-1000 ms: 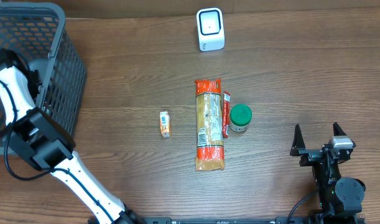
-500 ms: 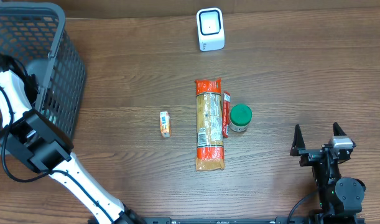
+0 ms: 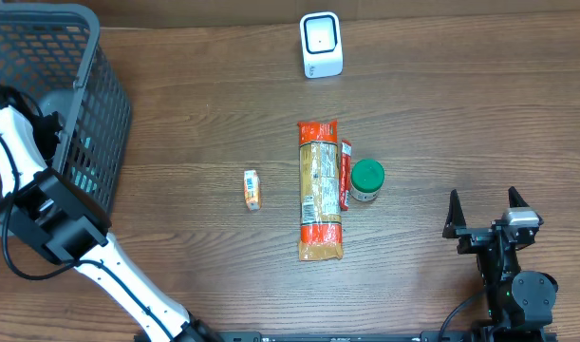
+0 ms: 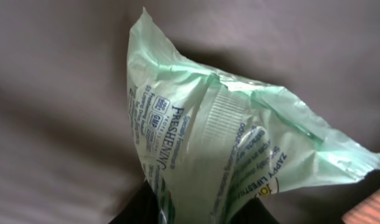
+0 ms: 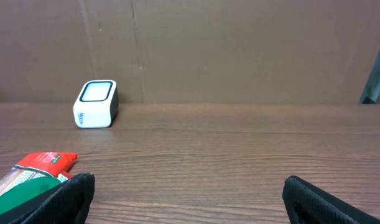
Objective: Scan the item barcode
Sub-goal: 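Grasp the light-green wipes pack with the left gripper and lift it, then carry the wipes pack toward the scanner with the left gripper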
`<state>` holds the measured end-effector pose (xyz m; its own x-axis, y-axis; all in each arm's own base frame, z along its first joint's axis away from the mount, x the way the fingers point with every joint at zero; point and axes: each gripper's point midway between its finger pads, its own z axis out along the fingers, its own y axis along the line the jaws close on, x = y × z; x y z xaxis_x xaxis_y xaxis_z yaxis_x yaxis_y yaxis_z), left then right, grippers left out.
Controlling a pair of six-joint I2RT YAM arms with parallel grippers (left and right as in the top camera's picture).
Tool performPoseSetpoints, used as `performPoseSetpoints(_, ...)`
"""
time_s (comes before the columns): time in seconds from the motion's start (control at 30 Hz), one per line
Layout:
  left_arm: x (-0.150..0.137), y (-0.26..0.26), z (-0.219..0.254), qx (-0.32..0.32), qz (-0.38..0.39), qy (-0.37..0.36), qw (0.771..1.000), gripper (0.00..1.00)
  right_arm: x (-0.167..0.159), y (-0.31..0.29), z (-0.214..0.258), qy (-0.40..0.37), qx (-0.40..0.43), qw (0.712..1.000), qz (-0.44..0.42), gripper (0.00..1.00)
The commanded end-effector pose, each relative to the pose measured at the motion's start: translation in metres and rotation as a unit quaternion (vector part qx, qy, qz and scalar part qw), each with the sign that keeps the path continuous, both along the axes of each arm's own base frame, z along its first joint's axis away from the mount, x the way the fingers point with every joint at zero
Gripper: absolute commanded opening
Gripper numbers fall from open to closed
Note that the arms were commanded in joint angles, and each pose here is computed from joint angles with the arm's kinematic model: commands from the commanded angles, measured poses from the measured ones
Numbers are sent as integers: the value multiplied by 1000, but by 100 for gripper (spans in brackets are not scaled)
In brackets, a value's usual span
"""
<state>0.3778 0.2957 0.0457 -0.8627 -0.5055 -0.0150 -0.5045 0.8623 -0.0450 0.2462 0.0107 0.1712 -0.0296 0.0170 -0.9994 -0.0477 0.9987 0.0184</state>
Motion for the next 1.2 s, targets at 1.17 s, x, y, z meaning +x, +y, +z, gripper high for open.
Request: performPoseSetpoints(1.17,-7,-409,270,-23,-263,-197,944,5,0,-2,-1,-3,-1,1000,-3,100)
